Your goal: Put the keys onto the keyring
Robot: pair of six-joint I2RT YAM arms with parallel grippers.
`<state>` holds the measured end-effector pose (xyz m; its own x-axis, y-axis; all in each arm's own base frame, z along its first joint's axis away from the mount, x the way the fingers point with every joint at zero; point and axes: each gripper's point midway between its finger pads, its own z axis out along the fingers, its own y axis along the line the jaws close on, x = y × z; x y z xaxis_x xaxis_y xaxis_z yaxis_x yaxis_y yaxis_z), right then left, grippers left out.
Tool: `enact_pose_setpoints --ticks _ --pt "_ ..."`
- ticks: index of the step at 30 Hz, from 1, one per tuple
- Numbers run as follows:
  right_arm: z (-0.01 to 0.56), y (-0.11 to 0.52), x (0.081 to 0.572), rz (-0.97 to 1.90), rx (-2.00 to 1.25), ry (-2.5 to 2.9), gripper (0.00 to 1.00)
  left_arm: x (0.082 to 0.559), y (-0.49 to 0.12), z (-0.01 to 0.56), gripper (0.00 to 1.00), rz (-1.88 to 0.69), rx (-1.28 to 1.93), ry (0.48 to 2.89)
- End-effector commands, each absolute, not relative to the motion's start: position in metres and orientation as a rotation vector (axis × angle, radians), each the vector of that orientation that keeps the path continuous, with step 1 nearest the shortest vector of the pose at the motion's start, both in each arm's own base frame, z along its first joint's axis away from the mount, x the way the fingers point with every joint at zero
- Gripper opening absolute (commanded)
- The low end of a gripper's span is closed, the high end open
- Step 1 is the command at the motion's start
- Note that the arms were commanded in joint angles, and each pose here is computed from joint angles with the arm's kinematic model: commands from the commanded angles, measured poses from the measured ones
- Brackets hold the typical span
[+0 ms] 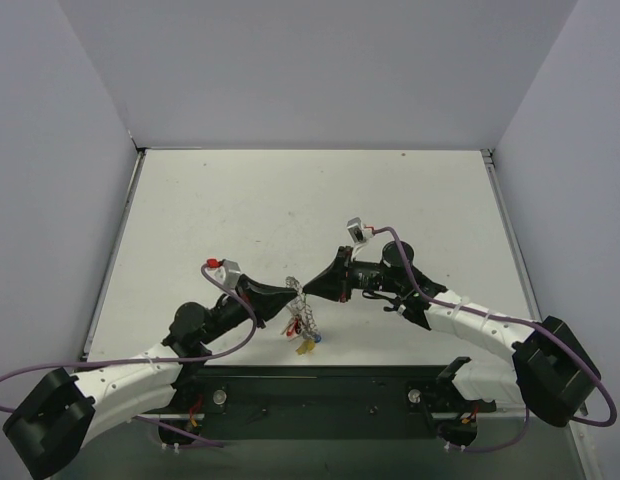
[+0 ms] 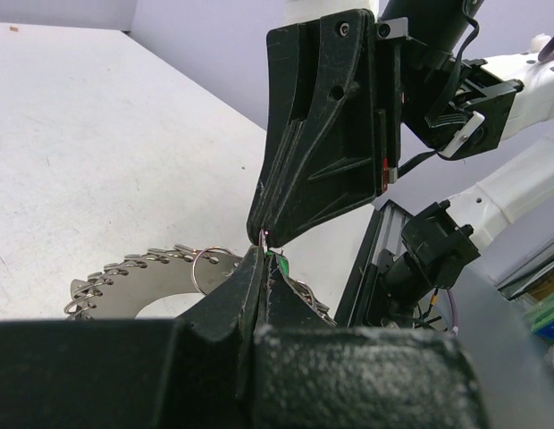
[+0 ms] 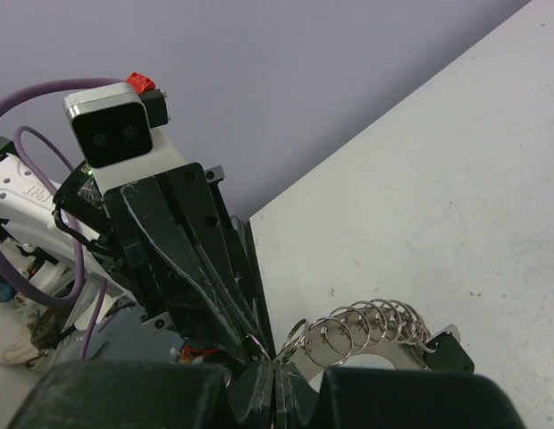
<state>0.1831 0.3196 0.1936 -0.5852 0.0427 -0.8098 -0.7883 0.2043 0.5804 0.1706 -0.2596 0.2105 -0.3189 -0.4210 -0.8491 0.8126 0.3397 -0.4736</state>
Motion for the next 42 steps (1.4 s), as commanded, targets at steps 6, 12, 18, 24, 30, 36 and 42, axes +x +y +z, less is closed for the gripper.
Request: enact_pose_setpoints --ticks 6,12,18,24,30,36,42 --pt "0.209 0.321 0.168 1.549 -0.804 1.674 0.00 0.171 -0.245 0.273 0.00 -1.308 0.308 1.124" --pt "0.217 0.320 0.161 1.571 -0.836 1.641 0.00 0.172 -0.243 0.276 0.00 -1.304 0.299 1.106" --pt "0.222 0.318 0.157 1.579 -0.857 1.618 0.02 0.171 -0.243 0.281 0.00 -1.312 0.294 1.086" --pt "0.226 0.313 0.156 1.565 -0.860 1.594 0.17 0.170 -0.246 0.280 0.00 -1.321 0.308 1.092" --pt "0.233 0.304 0.158 1.500 -0.850 1.557 0.49 0.168 -0.250 0.278 0.00 -1.335 0.331 1.103" --pt "0.243 0.300 0.163 1.457 -0.856 1.534 0.58 0.165 -0.254 0.277 0.00 -1.351 0.365 1.103" --pt "0.251 0.301 0.172 1.425 -0.864 1.529 0.57 0.156 -0.263 0.277 0.00 -1.384 0.447 1.096"
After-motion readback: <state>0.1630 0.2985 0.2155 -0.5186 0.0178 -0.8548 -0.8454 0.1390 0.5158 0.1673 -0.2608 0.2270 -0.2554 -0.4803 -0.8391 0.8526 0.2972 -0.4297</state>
